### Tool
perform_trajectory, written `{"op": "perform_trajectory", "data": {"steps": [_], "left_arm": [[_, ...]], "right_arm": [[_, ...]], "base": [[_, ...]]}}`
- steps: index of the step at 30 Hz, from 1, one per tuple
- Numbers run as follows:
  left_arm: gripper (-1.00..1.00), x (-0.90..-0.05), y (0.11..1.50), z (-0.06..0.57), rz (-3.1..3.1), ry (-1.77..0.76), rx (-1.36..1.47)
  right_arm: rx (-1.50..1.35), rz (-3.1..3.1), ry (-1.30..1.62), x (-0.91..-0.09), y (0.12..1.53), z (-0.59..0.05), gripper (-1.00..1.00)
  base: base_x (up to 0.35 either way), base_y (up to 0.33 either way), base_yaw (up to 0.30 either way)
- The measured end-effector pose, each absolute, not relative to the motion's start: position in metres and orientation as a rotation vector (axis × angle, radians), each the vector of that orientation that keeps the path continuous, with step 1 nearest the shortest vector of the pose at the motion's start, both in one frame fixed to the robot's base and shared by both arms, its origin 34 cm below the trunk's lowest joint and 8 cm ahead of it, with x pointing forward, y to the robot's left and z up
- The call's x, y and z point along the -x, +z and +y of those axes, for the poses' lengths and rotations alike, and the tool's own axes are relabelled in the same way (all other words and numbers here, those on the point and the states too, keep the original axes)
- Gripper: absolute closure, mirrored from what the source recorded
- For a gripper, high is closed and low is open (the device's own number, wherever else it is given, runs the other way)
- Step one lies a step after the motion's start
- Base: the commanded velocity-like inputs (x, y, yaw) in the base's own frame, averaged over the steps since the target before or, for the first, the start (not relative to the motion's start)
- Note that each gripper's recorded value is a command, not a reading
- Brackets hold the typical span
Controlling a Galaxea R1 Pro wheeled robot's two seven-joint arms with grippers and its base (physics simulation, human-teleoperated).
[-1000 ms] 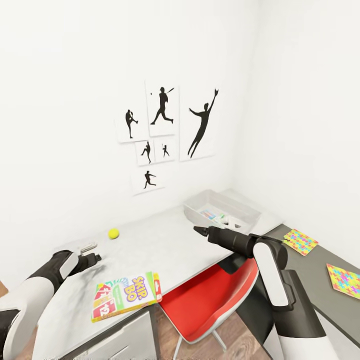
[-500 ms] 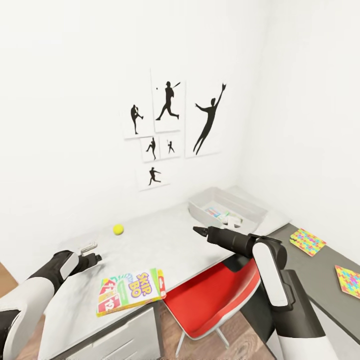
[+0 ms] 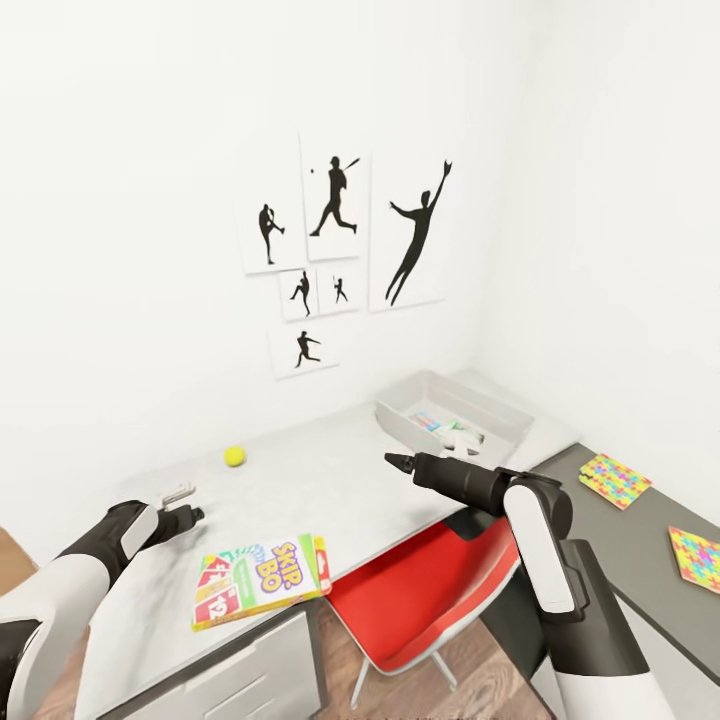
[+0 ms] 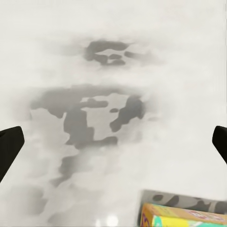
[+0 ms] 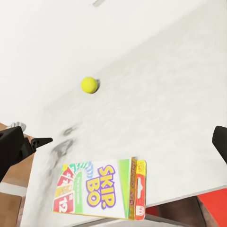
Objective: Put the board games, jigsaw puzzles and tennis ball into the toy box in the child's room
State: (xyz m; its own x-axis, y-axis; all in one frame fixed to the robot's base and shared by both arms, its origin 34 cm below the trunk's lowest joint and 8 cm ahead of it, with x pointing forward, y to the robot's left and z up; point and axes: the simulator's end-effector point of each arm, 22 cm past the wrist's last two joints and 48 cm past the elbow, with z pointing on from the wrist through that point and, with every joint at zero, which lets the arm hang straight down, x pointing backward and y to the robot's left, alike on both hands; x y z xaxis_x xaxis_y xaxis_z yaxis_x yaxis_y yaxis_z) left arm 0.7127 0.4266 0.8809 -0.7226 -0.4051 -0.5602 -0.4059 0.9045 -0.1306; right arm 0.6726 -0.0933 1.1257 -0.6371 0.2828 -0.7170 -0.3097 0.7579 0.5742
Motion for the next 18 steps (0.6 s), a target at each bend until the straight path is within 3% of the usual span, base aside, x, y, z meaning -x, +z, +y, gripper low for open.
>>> {"op": "perform_trajectory", "data": {"steps": [10, 18], "left_arm": [[-1.0, -0.716, 0.875, 0.419, 2.459, -0.039, 0.56], [-1.0, -0.715, 0.871, 0.414, 2.482, -0.023, 0.498]], "right_arm": [[0.016, 2.1, 0.871, -0.674, 1.119, -0.093, -1.0], [0.015, 2.104, 0.872, -0.674, 1.116, -0.092, -1.0]], "base": [[0.0, 0.0, -0.123], [-0.01, 0.0, -0.036]]}}
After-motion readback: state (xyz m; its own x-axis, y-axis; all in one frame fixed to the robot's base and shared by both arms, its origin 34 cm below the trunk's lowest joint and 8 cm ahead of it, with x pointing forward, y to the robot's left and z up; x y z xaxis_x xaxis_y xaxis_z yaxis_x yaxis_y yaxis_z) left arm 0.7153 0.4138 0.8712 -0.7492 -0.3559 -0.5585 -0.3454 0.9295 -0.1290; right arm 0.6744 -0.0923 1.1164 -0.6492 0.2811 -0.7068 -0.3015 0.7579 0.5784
